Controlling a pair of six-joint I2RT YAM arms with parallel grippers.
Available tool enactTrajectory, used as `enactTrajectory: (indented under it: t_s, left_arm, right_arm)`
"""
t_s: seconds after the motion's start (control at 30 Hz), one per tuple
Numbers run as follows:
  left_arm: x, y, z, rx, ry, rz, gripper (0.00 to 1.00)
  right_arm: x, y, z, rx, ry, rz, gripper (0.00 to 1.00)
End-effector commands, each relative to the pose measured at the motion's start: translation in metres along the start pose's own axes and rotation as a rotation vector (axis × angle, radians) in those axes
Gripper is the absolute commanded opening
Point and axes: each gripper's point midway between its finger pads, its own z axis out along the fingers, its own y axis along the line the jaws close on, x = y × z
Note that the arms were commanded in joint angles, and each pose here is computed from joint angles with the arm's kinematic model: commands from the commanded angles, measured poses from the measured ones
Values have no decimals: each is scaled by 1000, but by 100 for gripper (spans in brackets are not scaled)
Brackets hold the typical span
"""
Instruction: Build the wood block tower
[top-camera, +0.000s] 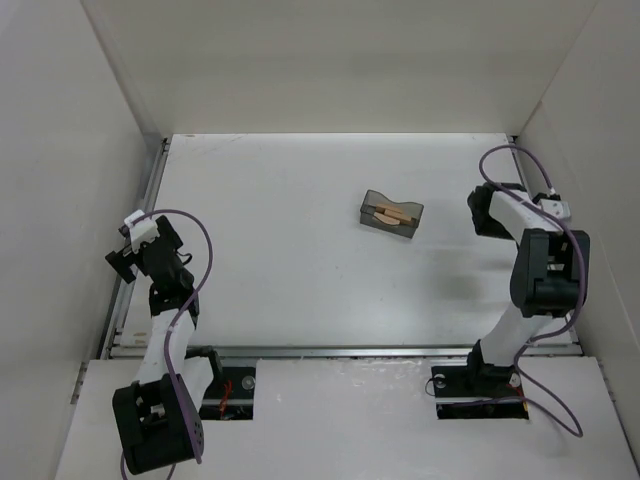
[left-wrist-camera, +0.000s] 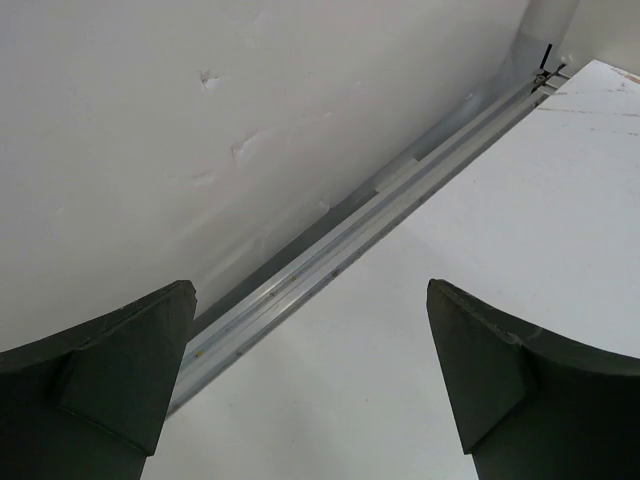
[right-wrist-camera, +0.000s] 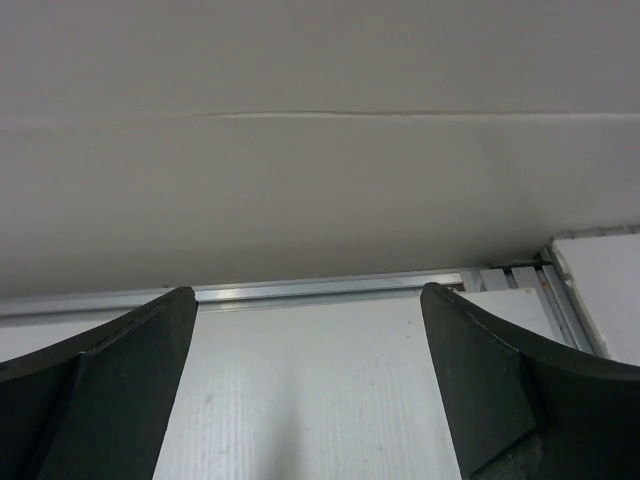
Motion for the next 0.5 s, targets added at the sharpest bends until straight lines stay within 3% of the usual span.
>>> enactTrajectory:
  t_s: [0.0, 0.13, 0.2, 0.27, 0.3, 0.37, 0.4, 0.43, 0.47]
  left_arm:
    - [-11, -1, -1, 12, -43, -11, 100]
    - [-13, -1, -1, 12, -50, -16, 100]
    - [-13, -1, -1, 12, -50, -16, 100]
    - [-16, -4, -2, 34, -59, -7, 100]
    - [-13, -6, -2, 53, -59, 29, 100]
    - [-17, -25, -5, 175, -53, 94, 100]
    - [-20, -34, -5, 231, -43, 131, 100]
    - [-44, -45, -4, 290, -79, 183, 100]
    - [-42, -62, -11, 410, -51, 238, 100]
  right_arm:
    - [-33, 25, -11, -66, -113, -198, 99]
    - [-68, 69, -62, -203, -224, -323, 99]
    - [-93, 97, -109, -302, -229, -267, 99]
    - [-92, 120, -143, -354, -232, -392, 99]
    - [-114, 135, -173, -409, -212, -325, 99]
    - [-96, 159, -202, -471, -153, -521, 99]
    - [-99, 195, -227, -577, -51, -435, 99]
    - [-92, 214, -251, -800, 22, -572, 96]
    - [-80, 226, -281, -1065, 50, -718, 95]
